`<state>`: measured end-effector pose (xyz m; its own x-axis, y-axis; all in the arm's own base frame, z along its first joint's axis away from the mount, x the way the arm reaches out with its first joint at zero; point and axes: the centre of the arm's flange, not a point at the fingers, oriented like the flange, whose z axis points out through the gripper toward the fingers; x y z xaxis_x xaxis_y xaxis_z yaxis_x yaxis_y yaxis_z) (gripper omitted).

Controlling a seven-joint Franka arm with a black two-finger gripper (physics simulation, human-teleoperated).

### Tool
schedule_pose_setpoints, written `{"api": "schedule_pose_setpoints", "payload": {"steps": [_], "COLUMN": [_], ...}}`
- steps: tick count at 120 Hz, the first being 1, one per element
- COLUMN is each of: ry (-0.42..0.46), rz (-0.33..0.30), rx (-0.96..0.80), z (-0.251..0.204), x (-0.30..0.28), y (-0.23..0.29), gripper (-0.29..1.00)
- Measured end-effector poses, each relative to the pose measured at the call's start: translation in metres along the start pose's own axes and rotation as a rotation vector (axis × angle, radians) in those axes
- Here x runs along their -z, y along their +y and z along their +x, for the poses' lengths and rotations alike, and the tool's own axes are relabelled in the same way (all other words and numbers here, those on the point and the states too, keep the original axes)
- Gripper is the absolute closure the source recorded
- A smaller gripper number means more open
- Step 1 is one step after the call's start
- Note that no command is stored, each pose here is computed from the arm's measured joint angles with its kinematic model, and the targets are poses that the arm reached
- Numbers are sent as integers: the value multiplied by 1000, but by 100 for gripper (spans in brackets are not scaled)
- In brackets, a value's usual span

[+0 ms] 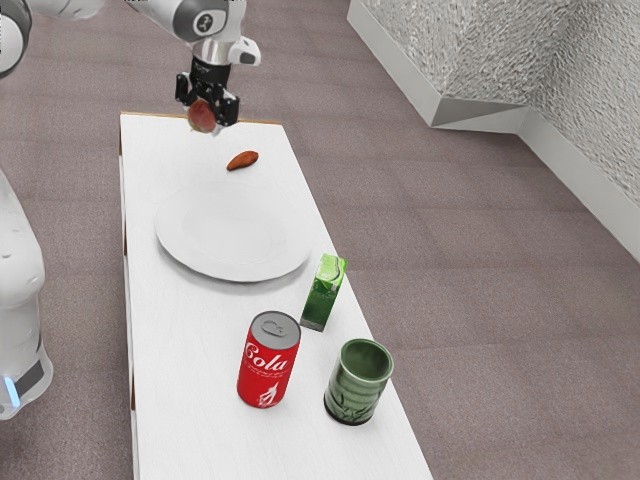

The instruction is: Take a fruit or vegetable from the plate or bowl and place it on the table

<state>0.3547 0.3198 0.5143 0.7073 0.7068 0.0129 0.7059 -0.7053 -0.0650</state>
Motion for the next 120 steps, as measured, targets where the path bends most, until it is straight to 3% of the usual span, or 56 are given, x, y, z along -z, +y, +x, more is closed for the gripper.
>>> {"api": "schedule_pose_setpoints", "payload": {"steps": [27, 58, 83, 111, 116, 120], "ry": [-121, -120, -108, -92, -47, 50], "rz": [-8, -15, -29, -39, -32, -7], "rx": [-20, -51, -79, -117, -171, -284], "z": [-12, -10, -8, -6, 1, 9], "x": [-61, -72, -71, -67, -42, 17], "y": [-19, -28, -31, -31, -5, 59], "gripper": [51, 52, 16, 3, 2, 1]}}
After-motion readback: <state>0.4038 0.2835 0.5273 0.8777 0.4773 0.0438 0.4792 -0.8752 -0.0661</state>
